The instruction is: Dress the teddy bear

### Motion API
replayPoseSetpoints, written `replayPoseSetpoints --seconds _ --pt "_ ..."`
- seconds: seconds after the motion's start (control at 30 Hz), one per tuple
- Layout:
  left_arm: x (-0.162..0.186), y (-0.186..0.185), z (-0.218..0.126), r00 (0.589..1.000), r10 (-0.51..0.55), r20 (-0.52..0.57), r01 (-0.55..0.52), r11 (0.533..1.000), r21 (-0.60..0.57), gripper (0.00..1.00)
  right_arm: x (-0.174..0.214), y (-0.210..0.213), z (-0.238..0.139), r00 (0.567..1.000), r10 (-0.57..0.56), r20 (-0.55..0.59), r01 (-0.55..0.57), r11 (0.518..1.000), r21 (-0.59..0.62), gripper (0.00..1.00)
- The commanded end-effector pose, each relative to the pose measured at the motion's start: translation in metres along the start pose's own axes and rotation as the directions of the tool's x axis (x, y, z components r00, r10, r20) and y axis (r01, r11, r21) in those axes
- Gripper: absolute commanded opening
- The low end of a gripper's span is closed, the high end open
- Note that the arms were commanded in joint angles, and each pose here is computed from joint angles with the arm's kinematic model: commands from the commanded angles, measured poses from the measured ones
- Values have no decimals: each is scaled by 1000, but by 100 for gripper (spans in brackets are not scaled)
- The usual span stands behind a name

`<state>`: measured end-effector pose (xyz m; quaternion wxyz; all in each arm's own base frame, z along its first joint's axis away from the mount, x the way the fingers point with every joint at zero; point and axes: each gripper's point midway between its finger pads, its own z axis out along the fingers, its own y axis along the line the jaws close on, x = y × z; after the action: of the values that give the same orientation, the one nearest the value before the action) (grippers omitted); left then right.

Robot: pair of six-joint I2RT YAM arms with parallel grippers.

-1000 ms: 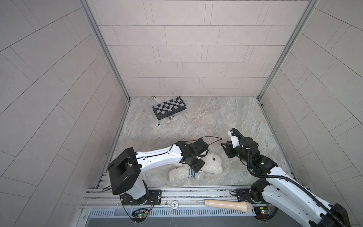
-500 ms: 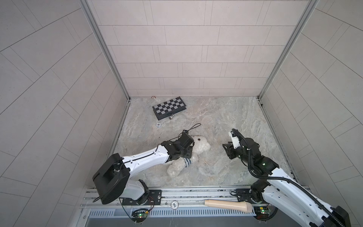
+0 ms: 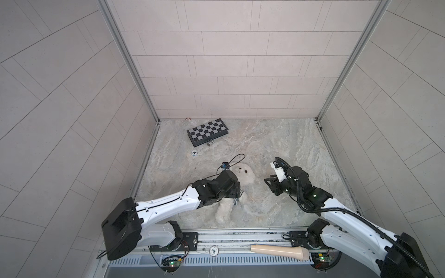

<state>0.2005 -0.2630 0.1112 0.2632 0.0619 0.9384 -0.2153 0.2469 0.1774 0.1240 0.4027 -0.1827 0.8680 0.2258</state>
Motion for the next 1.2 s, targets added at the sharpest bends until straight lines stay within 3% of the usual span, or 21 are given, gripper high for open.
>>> replayPoseSetpoints --seconds 0.0,0.13,0.43,0.6,0.77,1.17 --pt "11 -6 -5 999 -30 -27 31 999 15 78 -3 17 10 1000 10 0 -10 996 -85 42" --pt "14 -9 -11 999 -4 -37 4 1000 22 76 6 32 24 999 -9 -31 4 989 -148 41" --pt "-27 -4 -46 988 154 -16 -154 988 14 53 13 48 60 995 -46 -85 27 977 -214 40" --pt "-36 4 -24 978 200 -59 -200 980 -2 55 11 47 80 995 -42 -88 23 978 -209 39" --pt "-21 15 -1 964 234 -129 -240 970 -34 57 4 43 100 995 -49 -92 31 980 -196 37" --pt "23 42 0 967 193 -168 -208 975 -77 56 -29 34 142 996 -41 -74 25 978 -206 35"
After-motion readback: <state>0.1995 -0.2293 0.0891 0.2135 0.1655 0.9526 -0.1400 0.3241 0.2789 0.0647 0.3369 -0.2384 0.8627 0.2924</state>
